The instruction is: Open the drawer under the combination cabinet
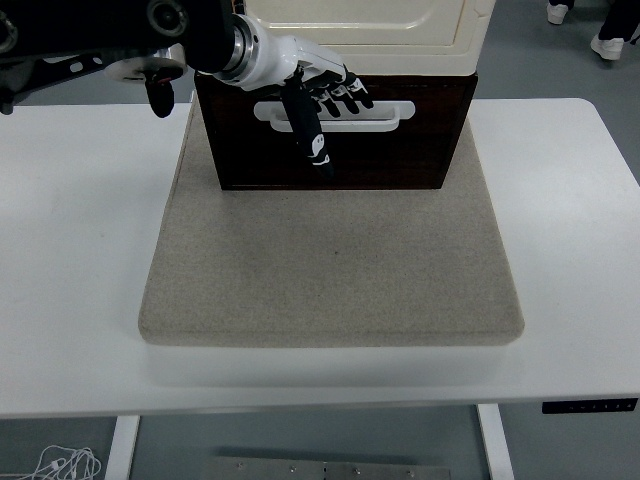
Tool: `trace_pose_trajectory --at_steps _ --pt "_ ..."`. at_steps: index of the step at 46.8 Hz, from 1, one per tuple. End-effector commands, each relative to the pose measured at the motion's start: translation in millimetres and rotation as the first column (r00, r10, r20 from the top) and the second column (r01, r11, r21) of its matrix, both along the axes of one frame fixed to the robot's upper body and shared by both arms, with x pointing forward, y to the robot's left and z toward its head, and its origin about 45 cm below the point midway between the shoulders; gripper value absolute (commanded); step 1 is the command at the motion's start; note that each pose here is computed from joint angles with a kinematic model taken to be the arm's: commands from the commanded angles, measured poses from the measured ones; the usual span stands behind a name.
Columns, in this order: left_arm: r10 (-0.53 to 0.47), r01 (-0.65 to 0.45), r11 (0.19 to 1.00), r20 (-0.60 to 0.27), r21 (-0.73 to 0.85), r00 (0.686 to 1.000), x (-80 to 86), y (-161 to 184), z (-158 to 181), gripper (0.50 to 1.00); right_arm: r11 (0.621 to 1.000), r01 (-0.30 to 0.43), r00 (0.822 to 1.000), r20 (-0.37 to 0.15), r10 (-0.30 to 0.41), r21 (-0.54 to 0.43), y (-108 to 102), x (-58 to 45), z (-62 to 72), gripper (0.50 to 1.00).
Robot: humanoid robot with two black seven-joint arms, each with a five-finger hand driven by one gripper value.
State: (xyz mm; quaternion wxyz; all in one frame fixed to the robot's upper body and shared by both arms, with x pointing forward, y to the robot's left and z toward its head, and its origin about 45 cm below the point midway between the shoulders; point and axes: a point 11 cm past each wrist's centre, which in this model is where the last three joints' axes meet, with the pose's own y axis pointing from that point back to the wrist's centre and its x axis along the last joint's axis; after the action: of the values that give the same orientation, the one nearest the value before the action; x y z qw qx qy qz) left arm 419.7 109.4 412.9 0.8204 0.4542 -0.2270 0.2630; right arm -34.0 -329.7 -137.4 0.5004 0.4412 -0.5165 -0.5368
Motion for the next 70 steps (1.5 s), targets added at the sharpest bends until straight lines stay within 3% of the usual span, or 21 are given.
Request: trace_pose_trajectory --at_steps 1,44,70 --pt "0.012 -0.012 1.000 0.003 0.004 1.000 2.3 2.5 0.1 1.000 1.000 0.001 1.000 -0.001 -0.001 -0.001 -0.1 -0.4 0.0 0.928" --pt "0.053 -0.052 0.998 -0.015 0.037 0.998 17.2 4.6 -18.0 1.000 1.000 0.000 1.000 0.000 0.000 -0.001 -0.1 0.4 0.0 0.926" --pt "0.017 -0.014 0.998 -0.056 0.056 0.998 14.1 -0.9 -26.8 1.000 1.000 0.001 1.000 0.001 -0.001 0.000 0.0 0.5 0.0 0.928"
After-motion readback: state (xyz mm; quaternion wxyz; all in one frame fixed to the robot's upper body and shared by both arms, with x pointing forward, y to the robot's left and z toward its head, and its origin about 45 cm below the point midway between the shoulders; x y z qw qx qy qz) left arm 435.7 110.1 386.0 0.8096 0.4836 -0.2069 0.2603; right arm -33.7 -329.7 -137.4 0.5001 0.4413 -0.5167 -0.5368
